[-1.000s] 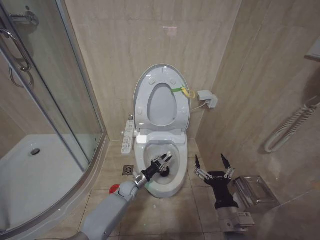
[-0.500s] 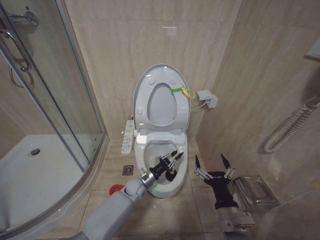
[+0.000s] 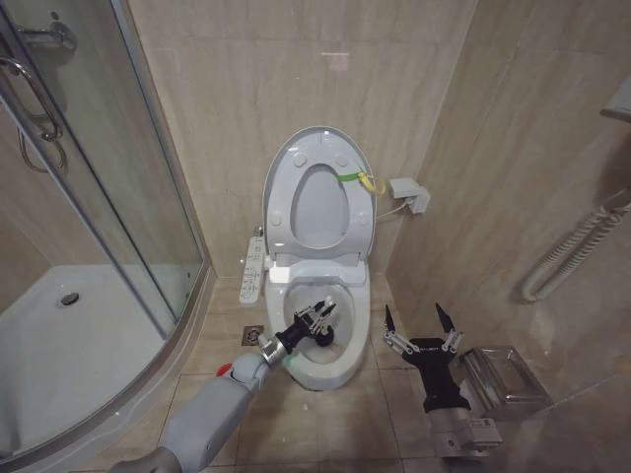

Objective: Open the toilet lid, clean the toilet bowl with a toilet brush, close the toilet lid, and flush.

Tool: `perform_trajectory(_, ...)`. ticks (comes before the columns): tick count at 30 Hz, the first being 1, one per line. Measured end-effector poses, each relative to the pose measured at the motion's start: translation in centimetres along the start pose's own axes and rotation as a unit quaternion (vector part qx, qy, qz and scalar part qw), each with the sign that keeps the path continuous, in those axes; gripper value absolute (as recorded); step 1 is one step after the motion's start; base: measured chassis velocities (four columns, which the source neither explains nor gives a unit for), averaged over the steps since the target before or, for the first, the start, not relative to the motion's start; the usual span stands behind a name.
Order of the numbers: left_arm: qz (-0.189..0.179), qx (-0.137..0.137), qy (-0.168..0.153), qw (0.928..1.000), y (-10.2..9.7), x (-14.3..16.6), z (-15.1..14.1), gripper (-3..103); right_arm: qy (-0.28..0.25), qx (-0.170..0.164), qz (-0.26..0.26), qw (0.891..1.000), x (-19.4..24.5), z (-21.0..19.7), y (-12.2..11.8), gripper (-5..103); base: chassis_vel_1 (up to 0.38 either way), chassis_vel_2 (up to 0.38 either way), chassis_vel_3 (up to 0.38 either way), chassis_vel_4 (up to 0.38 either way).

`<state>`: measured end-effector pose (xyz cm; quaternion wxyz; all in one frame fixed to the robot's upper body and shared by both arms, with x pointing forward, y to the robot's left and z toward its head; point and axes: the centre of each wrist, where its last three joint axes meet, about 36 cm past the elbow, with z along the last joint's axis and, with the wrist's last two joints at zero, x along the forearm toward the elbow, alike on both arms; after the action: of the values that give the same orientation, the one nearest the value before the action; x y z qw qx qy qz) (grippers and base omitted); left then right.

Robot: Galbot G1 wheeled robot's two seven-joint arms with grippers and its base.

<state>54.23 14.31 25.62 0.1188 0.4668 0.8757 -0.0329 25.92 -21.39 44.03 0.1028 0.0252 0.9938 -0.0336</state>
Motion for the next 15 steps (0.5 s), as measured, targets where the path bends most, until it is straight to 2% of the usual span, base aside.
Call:
perform_trajectory(6,0.021,0.004,-0.031,0.9993,-2.0,-1.9,-1.6,20,0.0,0.0,0.0,1.0,0.0,0.0,0.0,100,0.0,0.0,0.0,0.0)
perform_trajectory(8,0.033,0.011,-0.043,0.9984,-3.5,-2.9,-2.5,20,0.0,0.0,0.0,1.0,0.0,0.0,0.0,100,0.0,0.0,0.0,0.0)
perform_trajectory(12,0.039,0.022,-0.045,0.998,-5.0,-3.4,-3.1,20,0.0,0.0,0.0,1.0,0.0,0.0,0.0,100,0.0,0.0,0.0,0.0)
perform_trajectory(15,0.035,0.023,-0.036,0.9985,-4.9,-2.9,-2.7,20,0.0,0.0,0.0,1.0,0.0,0.0,0.0,100,0.0,0.0,0.0,0.0)
